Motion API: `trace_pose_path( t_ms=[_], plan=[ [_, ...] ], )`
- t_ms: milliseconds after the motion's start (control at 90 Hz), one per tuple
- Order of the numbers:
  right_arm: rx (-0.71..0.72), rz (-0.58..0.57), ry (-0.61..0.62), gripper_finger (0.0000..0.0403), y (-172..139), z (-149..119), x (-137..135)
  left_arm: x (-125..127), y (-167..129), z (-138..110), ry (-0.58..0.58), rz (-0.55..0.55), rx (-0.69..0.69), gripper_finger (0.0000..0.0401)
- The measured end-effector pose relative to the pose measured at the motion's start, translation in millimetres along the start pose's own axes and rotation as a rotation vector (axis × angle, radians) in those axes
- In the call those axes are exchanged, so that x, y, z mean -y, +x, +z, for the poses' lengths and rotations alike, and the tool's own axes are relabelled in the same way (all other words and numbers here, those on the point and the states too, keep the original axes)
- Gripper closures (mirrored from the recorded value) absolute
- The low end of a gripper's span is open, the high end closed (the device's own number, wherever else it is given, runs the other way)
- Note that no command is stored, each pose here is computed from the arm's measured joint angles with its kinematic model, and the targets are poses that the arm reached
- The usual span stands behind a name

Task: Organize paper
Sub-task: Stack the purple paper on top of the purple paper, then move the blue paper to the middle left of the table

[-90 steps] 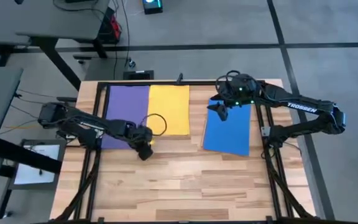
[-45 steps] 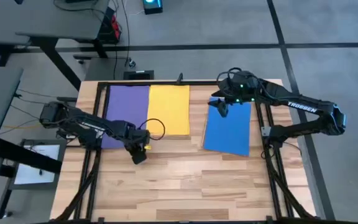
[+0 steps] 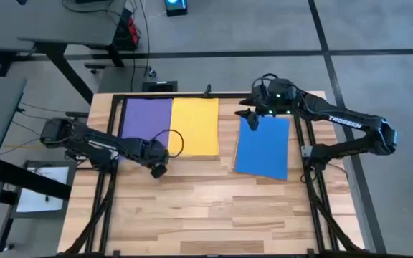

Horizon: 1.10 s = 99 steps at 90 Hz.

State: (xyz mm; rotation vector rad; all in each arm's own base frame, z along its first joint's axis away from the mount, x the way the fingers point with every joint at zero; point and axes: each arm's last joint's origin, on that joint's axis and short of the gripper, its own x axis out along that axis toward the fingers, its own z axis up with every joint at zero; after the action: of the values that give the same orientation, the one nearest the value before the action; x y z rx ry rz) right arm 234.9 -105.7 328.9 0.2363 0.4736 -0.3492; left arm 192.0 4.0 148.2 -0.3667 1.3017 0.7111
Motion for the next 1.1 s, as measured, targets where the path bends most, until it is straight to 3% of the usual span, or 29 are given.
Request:
trace_pose_path(
  t_ms=[100, 278, 500, 678, 733, 856, 967, 1100],
  plan=[
    [-0.044, -0.005, 0.006, 0.0175, 16, -5, 2, -10, 2, -6, -0.007, 0.022, -0.056, 0.0401],
    [-0.051, 0.002, 0.017, 0.0175, 32, -7, 2, -9, -4, -8, 0.013, -0.055, -0.047, 0.0401],
    [-0.029, -0.010, 0.011, 0.0175, 33, -4, 6, -9, -13, -4, -0.031, -0.127, 0.020, 0.0401],
    [-0.027, -0.029, 0.015, 0.0175, 32, -4, 12, -14, -6, -1, 0.020, -0.115, 0.003, 0.0401],
    [-0.049, -0.038, 0.018, 0.0175, 32, -6, 15, -11, -6, 5, 0.039, -0.202, 0.029, 0.0401],
    [-0.154, -0.057, 0.057, 0.0175, 30, -16, 18, 5, -22, 21, 0.130, -0.539, 0.127, 0.0401],
    [-0.272, -0.035, 0.037, 0.0175, 32, -34, 8, 6, -37, 34, 0.106, -0.527, 0.185, 0.0401],
    [-0.403, -0.014, 0.093, 0.0175, 41, -78, -2, 8, -56, 53, 0.069, -0.536, 0.283, 0.0401]
  ],
)
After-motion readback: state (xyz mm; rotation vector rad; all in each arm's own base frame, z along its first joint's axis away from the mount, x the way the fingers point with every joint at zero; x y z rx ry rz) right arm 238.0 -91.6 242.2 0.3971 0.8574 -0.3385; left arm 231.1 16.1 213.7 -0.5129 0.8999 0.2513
